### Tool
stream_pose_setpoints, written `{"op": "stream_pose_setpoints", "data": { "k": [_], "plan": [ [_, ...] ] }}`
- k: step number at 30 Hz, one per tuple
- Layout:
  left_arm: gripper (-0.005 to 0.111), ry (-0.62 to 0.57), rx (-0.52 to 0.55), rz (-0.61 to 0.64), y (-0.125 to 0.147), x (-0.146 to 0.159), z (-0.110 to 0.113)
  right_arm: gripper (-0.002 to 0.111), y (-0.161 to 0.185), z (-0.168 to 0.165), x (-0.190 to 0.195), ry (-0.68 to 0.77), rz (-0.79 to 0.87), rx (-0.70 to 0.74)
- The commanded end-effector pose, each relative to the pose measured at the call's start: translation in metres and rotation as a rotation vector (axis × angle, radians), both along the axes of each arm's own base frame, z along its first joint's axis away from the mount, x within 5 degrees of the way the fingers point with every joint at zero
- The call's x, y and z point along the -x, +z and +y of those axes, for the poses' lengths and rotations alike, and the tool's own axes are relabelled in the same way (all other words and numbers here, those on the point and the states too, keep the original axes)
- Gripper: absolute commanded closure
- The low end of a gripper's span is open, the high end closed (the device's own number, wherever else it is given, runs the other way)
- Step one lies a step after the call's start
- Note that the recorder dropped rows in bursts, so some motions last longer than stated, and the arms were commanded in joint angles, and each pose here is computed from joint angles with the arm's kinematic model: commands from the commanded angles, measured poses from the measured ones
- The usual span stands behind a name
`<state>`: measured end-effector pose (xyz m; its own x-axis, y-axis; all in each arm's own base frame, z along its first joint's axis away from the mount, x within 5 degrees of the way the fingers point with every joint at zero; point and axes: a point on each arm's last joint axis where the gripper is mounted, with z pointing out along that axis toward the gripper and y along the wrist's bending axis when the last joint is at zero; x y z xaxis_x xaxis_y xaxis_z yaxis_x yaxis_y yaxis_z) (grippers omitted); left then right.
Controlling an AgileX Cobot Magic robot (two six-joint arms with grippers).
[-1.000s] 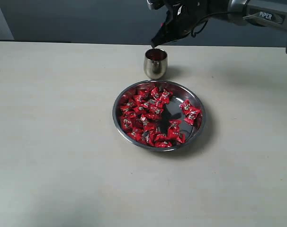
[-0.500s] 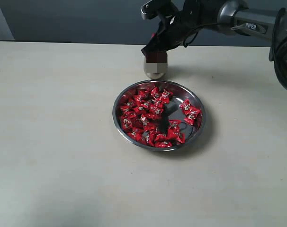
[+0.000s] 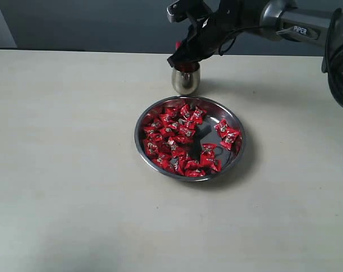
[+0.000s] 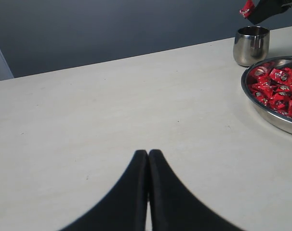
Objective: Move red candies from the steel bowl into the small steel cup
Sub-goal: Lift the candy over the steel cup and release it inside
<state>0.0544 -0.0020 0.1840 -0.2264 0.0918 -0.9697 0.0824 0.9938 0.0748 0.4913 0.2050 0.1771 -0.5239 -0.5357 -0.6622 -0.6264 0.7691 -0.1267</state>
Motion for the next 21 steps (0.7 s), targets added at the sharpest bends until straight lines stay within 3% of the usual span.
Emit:
{"op": "stream_pose_setpoints", "data": {
  "k": [1, 5, 21],
  "plan": [
    [0.106, -0.003, 0.008, -0.014, 0.0014, 0.0001, -0.0003, 0.084, 0.0014, -0.0013, 0.0005, 0.009, 0.021, 0.009],
    [0.106, -0.003, 0.008, -0.014, 0.0014, 0.0001, -0.0003, 0.067, 0.0027, -0.0011, -0.0001, 0.009, 0.016, 0.007],
    [0.106, -0.003, 0.008, -0.014, 0.0014, 0.0001, -0.0003, 0.067, 0.0050, -0.0061, -0.0050, -0.020, -0.019, -0.008]
  ]
}}
